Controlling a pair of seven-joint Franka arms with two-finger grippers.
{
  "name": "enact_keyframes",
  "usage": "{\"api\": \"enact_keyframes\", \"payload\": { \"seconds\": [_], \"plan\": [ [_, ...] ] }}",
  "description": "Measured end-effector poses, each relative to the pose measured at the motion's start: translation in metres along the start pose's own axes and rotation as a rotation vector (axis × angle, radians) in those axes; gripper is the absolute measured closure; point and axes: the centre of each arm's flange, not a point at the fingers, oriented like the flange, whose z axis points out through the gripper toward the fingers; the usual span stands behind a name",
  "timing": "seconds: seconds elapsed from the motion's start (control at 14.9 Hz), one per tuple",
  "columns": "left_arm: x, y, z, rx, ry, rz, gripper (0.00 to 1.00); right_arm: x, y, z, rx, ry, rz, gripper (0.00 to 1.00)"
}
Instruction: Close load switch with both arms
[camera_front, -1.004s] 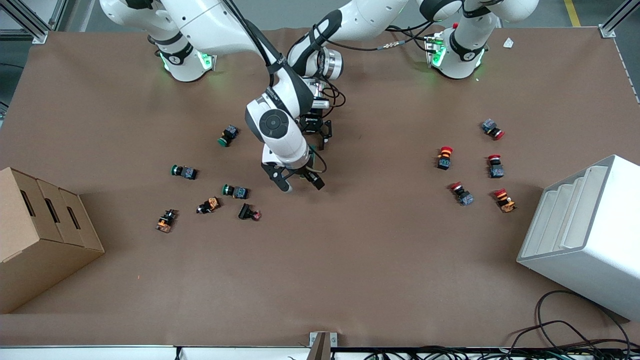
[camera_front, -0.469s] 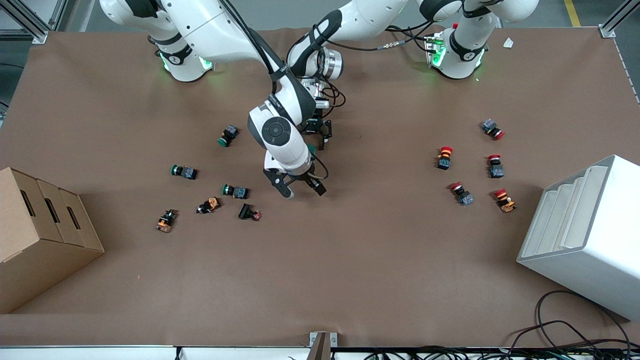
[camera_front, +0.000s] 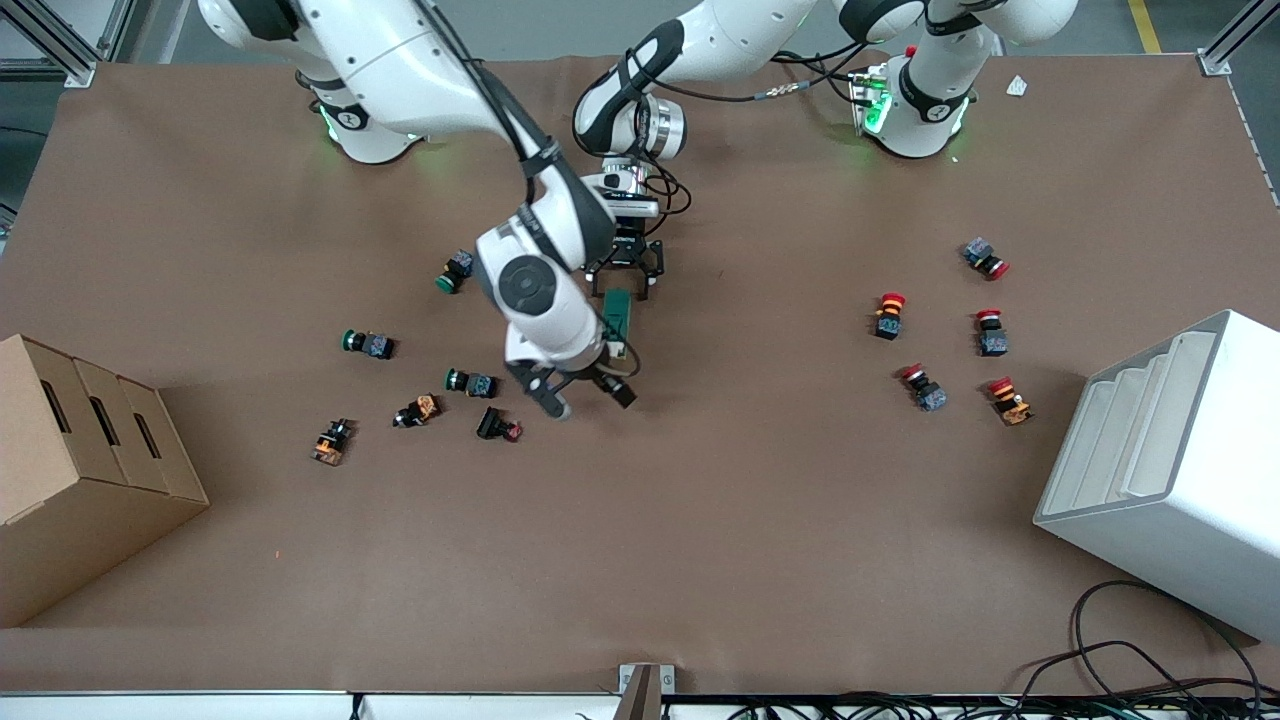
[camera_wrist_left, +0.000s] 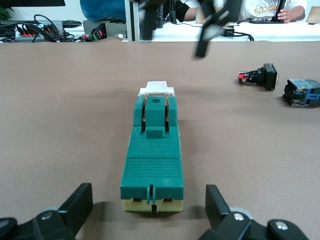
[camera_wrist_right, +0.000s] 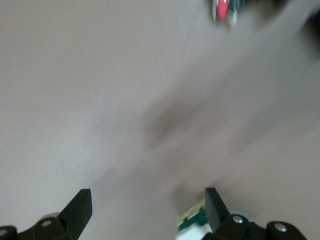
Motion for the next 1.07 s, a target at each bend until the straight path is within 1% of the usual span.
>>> {"api": "enact_keyframes", "payload": {
  "seconds": [0.13,0.27,0.47,0.6,0.74,0.87,1.0,1.07],
  "plan": [
    [0.002,0.002,0.0,-0.002,0.002,-0.006,0.0,0.045,0.016,-0.043,-0.05,-0.036,-0.102,0.0],
    [0.006,0.008,-0.001,-0.002,0.001,-0.02,0.0,0.09,0.042,-0.092,-0.083,-0.067,-0.215,0.0],
    [0.021,0.024,-0.006,0.04,-0.027,-0.064,0.0,0.156,0.098,-0.161,-0.161,-0.085,-0.391,0.0],
    [0.042,0.038,-0.01,0.07,-0.047,-0.072,0.0,0.186,0.133,-0.199,-0.204,-0.095,-0.488,0.0],
    [0.066,0.049,-0.013,0.107,-0.071,-0.075,0.01,0.212,0.167,-0.234,-0.226,-0.1,-0.574,0.0],
    [0.093,0.059,-0.016,0.147,-0.106,-0.089,0.01,0.241,0.205,-0.269,-0.226,-0.111,-0.634,0.0],
    [0.125,0.071,-0.018,0.196,-0.164,-0.108,0.01,0.271,0.243,-0.301,-0.237,-0.118,-0.669,0.0],
    [0.144,0.078,-0.018,0.221,-0.204,-0.115,0.01,0.282,0.259,-0.314,-0.242,-0.128,-0.67,0.0]
  ]
}}
